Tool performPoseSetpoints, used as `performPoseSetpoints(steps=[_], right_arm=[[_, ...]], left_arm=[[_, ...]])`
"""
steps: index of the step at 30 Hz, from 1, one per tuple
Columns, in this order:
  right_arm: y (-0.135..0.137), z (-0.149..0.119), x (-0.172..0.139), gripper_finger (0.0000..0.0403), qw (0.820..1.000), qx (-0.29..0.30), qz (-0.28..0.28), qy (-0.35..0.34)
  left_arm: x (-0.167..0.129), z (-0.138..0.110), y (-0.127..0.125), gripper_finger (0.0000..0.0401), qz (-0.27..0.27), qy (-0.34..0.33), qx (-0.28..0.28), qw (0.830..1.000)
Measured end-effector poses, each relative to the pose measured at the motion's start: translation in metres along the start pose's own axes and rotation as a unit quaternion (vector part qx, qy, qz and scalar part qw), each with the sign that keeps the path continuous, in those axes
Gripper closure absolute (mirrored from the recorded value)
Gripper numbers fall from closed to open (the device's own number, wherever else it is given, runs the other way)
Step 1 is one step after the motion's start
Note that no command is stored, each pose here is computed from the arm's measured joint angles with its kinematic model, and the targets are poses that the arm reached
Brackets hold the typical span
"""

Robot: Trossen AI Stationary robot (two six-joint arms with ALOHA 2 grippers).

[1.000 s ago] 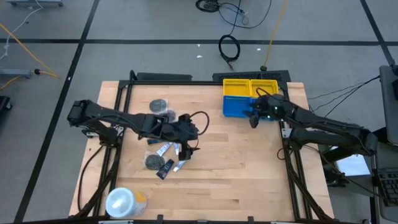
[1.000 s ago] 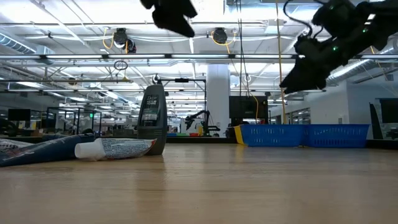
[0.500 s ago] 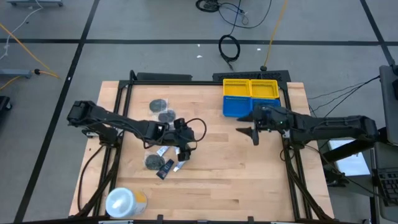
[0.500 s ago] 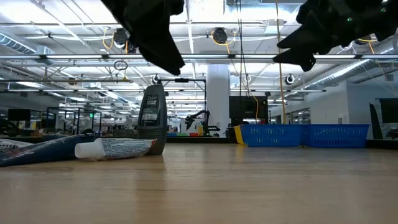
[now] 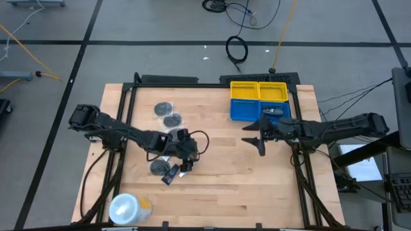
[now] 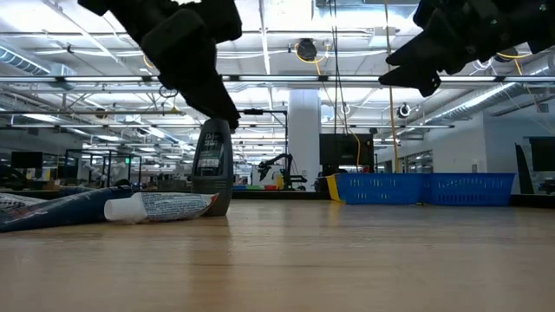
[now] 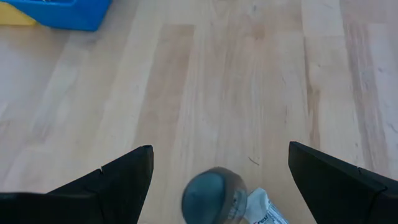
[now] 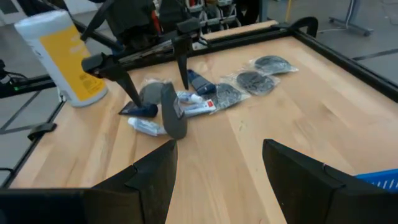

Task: Pick & Place Travel size toiletries
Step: Put the gray deodorant into the right blue basket

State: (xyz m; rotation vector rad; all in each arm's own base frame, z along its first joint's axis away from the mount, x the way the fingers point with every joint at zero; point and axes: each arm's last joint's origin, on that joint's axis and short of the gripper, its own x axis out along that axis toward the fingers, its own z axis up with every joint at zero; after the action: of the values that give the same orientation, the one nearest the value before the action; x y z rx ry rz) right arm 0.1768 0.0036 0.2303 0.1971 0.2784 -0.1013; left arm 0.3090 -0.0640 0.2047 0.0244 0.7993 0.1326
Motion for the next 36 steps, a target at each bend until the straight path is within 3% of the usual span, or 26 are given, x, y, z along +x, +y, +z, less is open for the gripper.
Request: performPoseSetpoints(steps=[22, 32, 36], right_arm=[[0.002, -0.01, 0.026, 0.0174, 1.0, -0.002, -0.001, 0.023], [0.007, -0.011, 0.028, 0.0174, 1.0, -0.006, 0.013, 0.019], [0.009, -0.009, 0.028, 0.0174, 1.0, -0.006, 0.02, 0.007]], left_arm=[[0.018, -0.042, 0.002, 0.0036, -0.024, -0.052, -0.038, 0.998], [0.02, -0.049, 0.003, 0.0036, -0.033, -0.085, -0.048, 0.995], [0.021, -0.054, 0.003, 0.0058, -0.045, -0.089, -0.048, 0.994]])
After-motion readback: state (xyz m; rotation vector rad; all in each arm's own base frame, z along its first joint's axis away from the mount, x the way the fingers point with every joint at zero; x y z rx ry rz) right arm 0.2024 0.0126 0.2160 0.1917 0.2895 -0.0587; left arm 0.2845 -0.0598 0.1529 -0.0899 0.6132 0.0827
